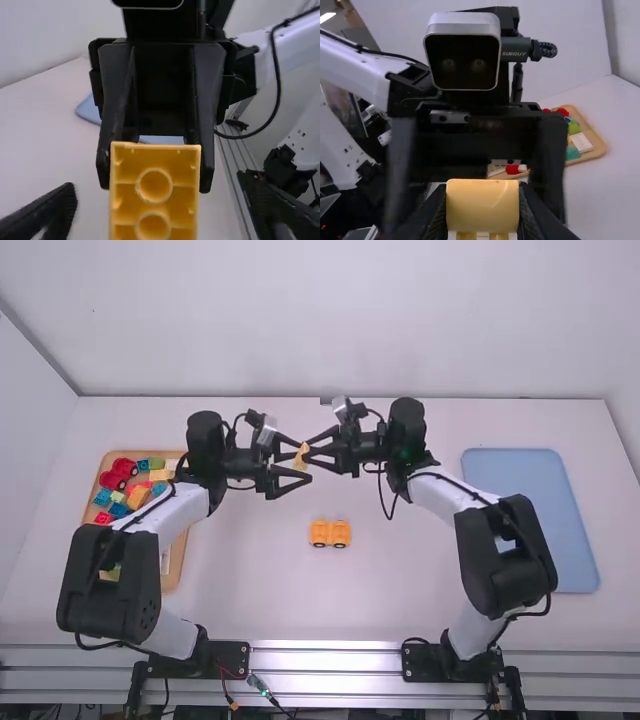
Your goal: Assemble lego blocks to make yellow taxi
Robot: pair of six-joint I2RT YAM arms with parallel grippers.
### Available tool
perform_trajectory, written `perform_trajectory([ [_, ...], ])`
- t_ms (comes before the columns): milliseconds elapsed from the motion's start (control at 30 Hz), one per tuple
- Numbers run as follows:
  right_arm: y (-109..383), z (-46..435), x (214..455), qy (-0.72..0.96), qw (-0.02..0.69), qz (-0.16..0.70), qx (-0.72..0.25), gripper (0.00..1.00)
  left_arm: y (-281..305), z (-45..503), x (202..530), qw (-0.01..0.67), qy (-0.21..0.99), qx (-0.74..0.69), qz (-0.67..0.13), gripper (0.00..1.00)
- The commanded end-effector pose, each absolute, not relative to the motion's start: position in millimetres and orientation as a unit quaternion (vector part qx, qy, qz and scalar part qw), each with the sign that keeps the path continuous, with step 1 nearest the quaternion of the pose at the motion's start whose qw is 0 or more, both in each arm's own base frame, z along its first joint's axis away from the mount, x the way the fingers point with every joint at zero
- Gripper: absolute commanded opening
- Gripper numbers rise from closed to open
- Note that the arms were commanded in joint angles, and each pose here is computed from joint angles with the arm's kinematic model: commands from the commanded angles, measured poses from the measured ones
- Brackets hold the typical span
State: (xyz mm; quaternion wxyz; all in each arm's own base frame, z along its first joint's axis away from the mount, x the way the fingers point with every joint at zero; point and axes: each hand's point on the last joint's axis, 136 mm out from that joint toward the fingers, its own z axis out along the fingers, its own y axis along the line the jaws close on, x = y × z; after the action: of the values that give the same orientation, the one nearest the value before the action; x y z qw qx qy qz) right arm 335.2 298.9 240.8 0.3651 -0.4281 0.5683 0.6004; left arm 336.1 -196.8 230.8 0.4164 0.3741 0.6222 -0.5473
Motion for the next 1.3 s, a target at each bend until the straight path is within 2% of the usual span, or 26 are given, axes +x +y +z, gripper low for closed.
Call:
perform_trajectory([
  [0,302,240,355,0.587,0.402,0.573,-0.407,0.11,-195,215,344,0.414,0.653,0.344,-0.533,0.99],
  [67,297,233,373,0.614,0.422,0.549,-0.379,0.13,-190,200,357,0.411,0.694,0.303,-0.508,0.99],
  [133,284,218,403,0.664,0.447,0.501,-0.328,0.18,-182,181,372,0.405,0.742,0.255,-0.470,0.99],
  [233,260,189,435,0.738,0.460,0.420,-0.261,0.19,-161,149,389,0.392,0.809,0.184,-0.398,0.99],
  [300,251,180,439,0.759,0.455,0.394,-0.247,0.19,-154,140,394,0.390,0.825,0.167,-0.374,0.99],
  [400,218,158,439,0.822,0.427,0.313,-0.212,0.16,-132,125,408,0.398,0.857,0.119,-0.305,0.99],
  [500,183,134,425,0.884,0.379,0.217,-0.166,0.13,-114,126,425,0.422,0.865,0.068,-0.262,0.99],
  [533,182,134,425,0.886,0.377,0.212,-0.164,0.13,-112,127,426,0.426,0.865,0.064,-0.259,0.99],
  [667,152,123,396,0.932,0.322,0.133,-0.098,0.13,-102,141,442,0.465,0.851,0.037,-0.239,0.99],
  [733,144,111,378,0.951,0.284,0.100,-0.076,0.19,-98,150,449,0.489,0.841,0.033,-0.229,0.99],
  [767,143,108,375,0.953,0.278,0.097,-0.072,0.20,-98,151,450,0.490,0.840,0.033,-0.229,0.99],
  [833,144,93,355,0.968,0.229,0.090,-0.052,0.21,-91,157,456,0.510,0.834,0.023,-0.209,0.99],
  [1000,140,76,316,0.986,0.145,0.077,-0.010,0.07,-80,160,462,0.525,0.831,0.007,-0.184,0.99],
  [1267,141,51,286,0.991,0.093,0.085,0.032,0.13,-80,160,462,0.525,0.831,0.007,-0.185,0.99],
])
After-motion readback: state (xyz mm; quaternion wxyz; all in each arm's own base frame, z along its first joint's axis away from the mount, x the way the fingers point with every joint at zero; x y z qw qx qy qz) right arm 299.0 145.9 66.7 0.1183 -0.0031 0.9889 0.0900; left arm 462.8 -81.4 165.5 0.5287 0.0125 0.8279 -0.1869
